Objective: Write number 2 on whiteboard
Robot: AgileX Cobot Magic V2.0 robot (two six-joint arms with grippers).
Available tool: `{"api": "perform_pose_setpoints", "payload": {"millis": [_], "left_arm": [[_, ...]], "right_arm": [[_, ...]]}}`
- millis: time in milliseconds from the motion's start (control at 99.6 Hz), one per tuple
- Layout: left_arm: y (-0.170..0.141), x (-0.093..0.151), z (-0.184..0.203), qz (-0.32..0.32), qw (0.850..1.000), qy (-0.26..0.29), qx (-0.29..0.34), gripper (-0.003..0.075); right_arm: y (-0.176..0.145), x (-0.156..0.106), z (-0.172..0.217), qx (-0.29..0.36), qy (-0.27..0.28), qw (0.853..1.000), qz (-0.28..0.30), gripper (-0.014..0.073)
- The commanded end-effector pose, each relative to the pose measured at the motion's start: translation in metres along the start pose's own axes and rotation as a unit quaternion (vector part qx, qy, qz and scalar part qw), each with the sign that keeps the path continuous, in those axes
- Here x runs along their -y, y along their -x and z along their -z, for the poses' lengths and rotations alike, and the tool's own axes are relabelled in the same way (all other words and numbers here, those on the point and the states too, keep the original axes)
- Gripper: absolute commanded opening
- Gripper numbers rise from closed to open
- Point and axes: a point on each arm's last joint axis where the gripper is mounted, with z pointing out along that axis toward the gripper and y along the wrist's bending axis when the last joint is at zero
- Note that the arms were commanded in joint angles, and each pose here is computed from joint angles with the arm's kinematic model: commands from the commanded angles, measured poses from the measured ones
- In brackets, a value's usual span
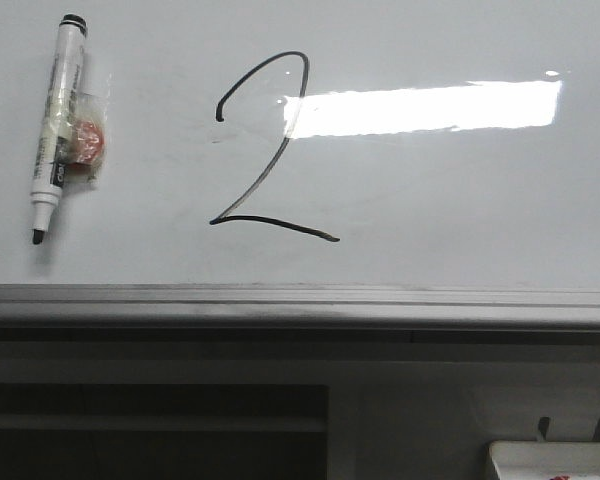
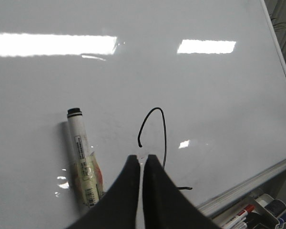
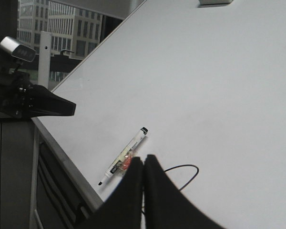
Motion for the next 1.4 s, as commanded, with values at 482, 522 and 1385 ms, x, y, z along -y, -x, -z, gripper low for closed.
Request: {"api": "perform_pose_setpoints", "payload": {"millis": [482, 522, 1385], "left_arm": [[0.016, 0.002, 0.016, -0.010, 0.997, -0.008, 0.080, -0.0020], [0.016, 0.002, 0.016, -0.010, 0.997, -0.008, 0.080, -0.0020], [-0.009, -0.025, 0.047, -0.119, 0.958, 0.213, 0.149, -0.0020]], "right_arm": [[-0.026, -0.001, 0.014, 0.021, -0.027, 0.995, -0.098, -0.0060], [-0.026, -0.001, 0.014, 0.021, -0.027, 0.995, -0.098, -0.0060], [-0.026, -0.001, 0.014, 0.021, -0.027, 0.995, -0.098, -0.0060]]}}
